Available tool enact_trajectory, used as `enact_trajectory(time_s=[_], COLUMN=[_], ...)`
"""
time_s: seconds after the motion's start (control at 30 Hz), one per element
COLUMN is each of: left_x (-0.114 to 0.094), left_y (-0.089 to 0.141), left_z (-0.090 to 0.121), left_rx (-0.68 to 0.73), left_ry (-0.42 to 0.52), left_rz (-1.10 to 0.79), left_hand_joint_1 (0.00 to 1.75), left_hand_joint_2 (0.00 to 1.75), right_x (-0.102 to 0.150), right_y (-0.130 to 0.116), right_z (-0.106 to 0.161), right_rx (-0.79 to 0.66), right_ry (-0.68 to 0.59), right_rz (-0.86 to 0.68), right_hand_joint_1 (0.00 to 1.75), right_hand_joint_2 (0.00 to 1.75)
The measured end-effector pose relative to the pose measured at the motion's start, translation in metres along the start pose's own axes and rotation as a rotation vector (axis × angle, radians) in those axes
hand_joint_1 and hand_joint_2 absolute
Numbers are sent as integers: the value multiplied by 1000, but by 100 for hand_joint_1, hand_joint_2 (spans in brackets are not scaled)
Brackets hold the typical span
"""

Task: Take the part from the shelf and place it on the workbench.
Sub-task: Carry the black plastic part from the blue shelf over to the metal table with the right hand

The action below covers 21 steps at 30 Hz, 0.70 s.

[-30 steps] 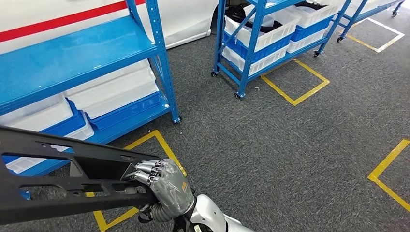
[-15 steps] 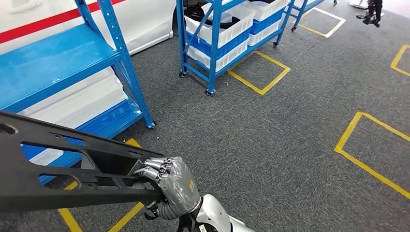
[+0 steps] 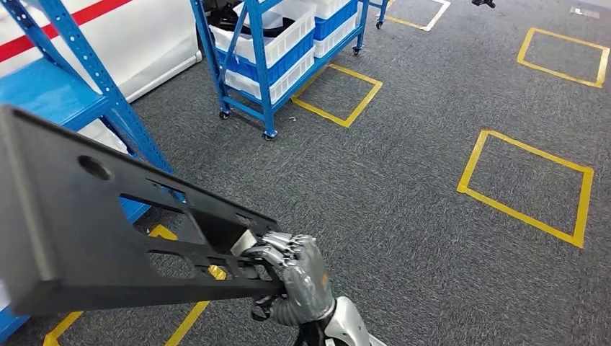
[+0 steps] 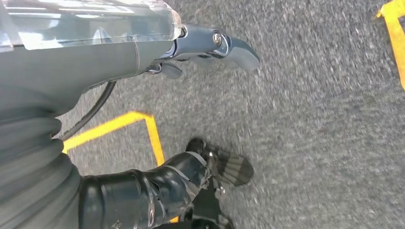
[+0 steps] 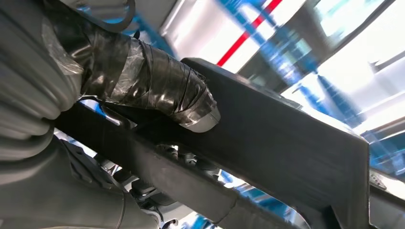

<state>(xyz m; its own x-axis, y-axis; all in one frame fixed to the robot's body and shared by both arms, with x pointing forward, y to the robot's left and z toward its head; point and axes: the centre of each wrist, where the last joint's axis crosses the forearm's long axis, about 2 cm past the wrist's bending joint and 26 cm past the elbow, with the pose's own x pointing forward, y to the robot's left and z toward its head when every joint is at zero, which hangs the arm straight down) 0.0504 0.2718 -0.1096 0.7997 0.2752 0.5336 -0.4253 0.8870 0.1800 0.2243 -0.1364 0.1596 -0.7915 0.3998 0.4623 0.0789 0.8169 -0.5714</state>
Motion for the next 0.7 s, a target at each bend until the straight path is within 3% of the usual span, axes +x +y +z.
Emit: enact_trajectory(time_s=[0.33,0.7], left_x=[-5,-7], left_y=[4,2], left_z=[2,3], left_rx=[61,65], left_ry=[10,29], left_rz=[41,105], left_hand_joint_1=[0,0], left_hand_joint_2=[175,175], right_x=[-1,-3], right_y=[-16,-22], right_z=[43,56], right_rx=[-84,-113], right_ry=[141,170], right_rz=[-61,-51], right_hand_joint_1=[175,175], right_hand_joint_2=[175,175])
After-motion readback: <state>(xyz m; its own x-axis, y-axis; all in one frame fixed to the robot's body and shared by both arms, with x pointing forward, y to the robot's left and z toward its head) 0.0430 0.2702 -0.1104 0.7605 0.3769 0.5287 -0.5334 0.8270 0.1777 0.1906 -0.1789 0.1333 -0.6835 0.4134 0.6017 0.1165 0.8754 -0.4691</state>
